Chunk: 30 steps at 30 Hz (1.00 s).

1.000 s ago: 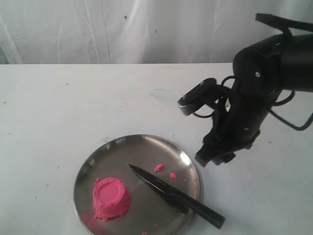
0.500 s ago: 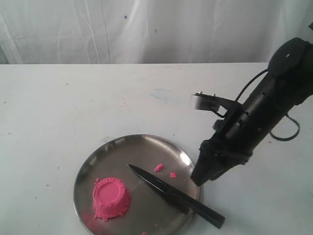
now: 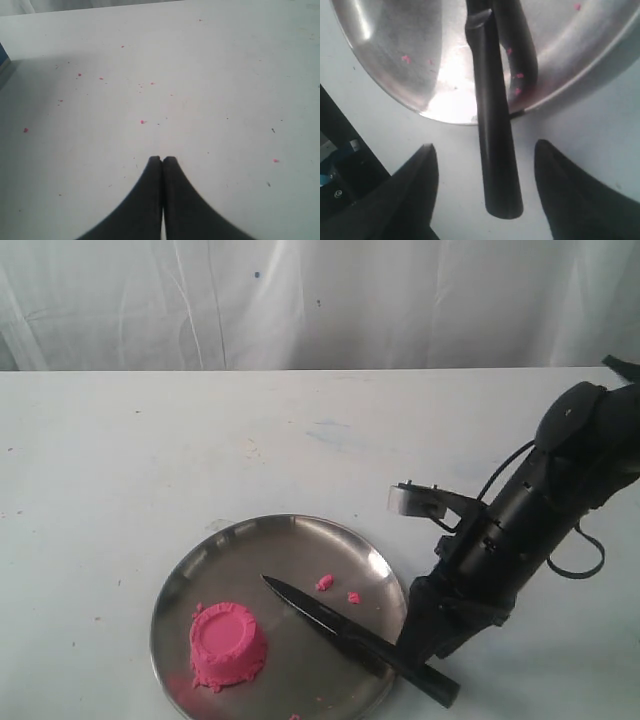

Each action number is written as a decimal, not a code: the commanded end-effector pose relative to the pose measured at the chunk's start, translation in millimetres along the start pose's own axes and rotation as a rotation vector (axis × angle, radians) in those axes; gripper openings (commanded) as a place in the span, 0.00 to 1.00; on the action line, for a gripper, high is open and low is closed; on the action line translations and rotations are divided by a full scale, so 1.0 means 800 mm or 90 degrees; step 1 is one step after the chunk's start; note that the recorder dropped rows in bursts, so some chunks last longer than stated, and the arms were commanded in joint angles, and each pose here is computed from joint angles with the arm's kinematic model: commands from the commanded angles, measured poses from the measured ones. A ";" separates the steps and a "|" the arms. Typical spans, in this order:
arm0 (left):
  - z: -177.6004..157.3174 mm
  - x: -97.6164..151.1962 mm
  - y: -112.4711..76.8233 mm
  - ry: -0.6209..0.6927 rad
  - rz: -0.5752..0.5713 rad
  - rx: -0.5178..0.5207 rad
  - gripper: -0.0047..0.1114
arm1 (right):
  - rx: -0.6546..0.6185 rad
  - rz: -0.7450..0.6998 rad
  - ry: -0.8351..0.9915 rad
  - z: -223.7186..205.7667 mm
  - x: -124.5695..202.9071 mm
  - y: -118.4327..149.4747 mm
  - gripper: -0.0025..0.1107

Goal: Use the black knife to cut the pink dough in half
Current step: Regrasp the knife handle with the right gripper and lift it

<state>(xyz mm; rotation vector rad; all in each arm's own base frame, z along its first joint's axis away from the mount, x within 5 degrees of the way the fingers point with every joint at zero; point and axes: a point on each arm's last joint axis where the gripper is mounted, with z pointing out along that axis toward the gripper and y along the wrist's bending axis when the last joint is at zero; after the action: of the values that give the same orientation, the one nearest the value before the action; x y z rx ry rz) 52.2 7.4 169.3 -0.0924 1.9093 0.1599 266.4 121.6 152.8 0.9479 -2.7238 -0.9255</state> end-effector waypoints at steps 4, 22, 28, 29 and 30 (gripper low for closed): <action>0.000 0.001 0.000 0.000 0.002 0.000 0.04 | -0.033 0.035 0.055 0.023 0.005 -0.016 0.50; 0.000 0.001 0.000 0.000 0.002 0.000 0.04 | -0.138 0.070 0.097 0.056 0.008 -0.026 0.41; 0.000 0.001 0.000 0.000 0.002 0.000 0.04 | -0.134 0.071 0.107 0.060 0.009 -0.031 0.11; 0.000 0.001 0.000 0.000 0.002 0.000 0.04 | -0.135 0.071 0.108 0.060 0.010 -0.030 0.05; 0.000 0.001 0.000 0.000 0.002 0.000 0.04 | -0.137 0.071 0.109 0.060 0.010 -0.030 0.02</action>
<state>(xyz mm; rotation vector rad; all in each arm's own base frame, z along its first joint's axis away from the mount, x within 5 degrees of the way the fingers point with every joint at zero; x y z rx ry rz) 52.2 7.4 169.3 -0.0924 1.9093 0.1599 260.4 127.8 99.8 0.7726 -2.4605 -1.0392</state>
